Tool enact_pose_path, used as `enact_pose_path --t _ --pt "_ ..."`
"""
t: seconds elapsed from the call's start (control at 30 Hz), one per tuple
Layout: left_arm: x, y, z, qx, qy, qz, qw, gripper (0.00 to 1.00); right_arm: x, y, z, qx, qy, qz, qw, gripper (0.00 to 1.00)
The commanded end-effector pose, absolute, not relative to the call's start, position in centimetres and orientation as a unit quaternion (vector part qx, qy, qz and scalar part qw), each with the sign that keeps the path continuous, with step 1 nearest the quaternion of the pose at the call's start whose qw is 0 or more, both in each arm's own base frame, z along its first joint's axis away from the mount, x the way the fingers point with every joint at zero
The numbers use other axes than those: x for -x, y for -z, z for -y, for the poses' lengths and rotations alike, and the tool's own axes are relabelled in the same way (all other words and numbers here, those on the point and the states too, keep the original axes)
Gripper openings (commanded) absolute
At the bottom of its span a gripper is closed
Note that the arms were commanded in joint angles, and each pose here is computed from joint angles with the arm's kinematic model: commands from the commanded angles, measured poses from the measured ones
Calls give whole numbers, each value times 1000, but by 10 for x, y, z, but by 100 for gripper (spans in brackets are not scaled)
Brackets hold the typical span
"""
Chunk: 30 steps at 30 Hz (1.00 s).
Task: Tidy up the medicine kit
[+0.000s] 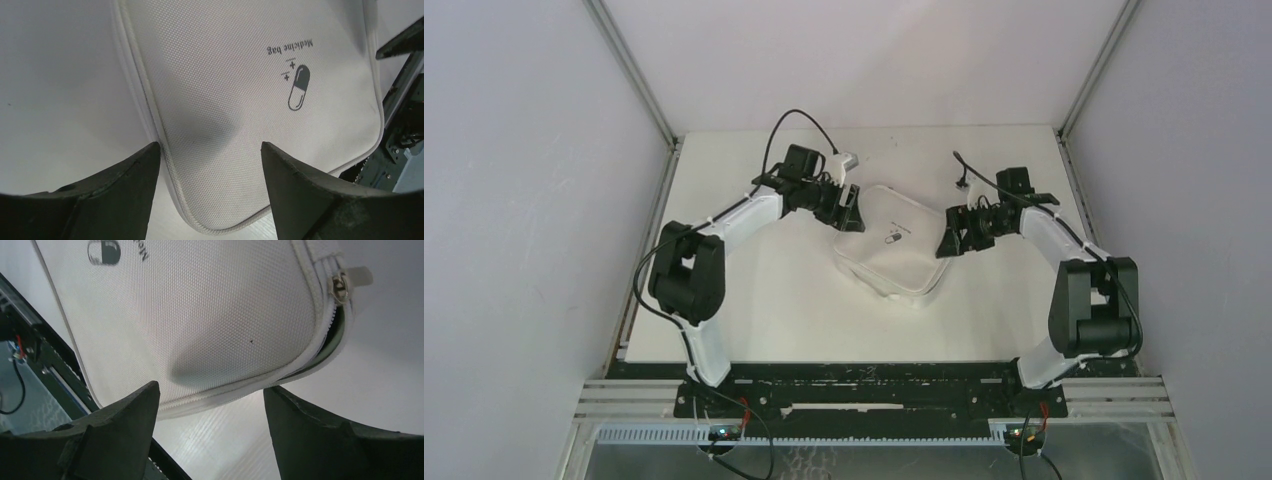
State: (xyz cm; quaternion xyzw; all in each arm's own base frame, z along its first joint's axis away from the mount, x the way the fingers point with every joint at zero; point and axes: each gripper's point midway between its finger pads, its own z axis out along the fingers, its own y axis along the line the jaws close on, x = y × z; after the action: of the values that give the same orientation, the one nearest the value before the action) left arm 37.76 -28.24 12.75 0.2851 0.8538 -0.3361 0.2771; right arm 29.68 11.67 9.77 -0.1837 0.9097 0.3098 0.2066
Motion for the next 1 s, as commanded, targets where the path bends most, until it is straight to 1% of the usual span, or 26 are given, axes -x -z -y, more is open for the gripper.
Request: enact_pose_path --t 0.0,0.07,0.2,0.3,0.37,0.4,0.43,0.5,0.57,0.67,0.77,0.83,0.97 --pt "-350 -114 285 -302 370 -846 239 76 -338 -127 -142 182 -359 -882 245 75" --pt "-335 -109 282 -320 378 -840 221 72 -353 -129 -152 185 -365 -879 245 74" --pt "-295 -109 274 -371 401 -814 198 69 -397 -140 -179 210 -369 -868 255 73" --pt "-267 -114 277 -436 397 -779 212 69 -430 -149 -207 238 -383 -856 252 73" --pt "-246 -113 290 -508 384 -739 220 69 -449 -158 -225 257 -392 -847 250 72" --pt "-234 -112 294 -541 375 -722 215 70 -461 -173 -234 270 -397 -837 263 72" --pt "-221 -112 299 -572 370 -702 209 70 -467 -176 -238 273 -398 -835 263 72" --pt "-198 -114 305 -624 362 -664 195 72 -478 -185 -236 282 -380 -836 276 72" --pt "-188 -118 304 -654 350 -641 197 73 -484 -193 -221 291 -341 -843 297 72" --pt "-195 -129 293 -671 312 -635 223 79 -482 -213 -186 290 -282 -852 332 73" --pt "-212 -152 279 -662 284 -638 271 84 -466 -224 -155 280 -246 -860 350 74" --pt "-231 -168 273 -634 274 -654 310 88 -447 -214 -138 271 -231 -869 343 74" --pt "-286 -194 259 -541 243 -711 378 93 -414 -197 -120 239 -225 -883 336 76"
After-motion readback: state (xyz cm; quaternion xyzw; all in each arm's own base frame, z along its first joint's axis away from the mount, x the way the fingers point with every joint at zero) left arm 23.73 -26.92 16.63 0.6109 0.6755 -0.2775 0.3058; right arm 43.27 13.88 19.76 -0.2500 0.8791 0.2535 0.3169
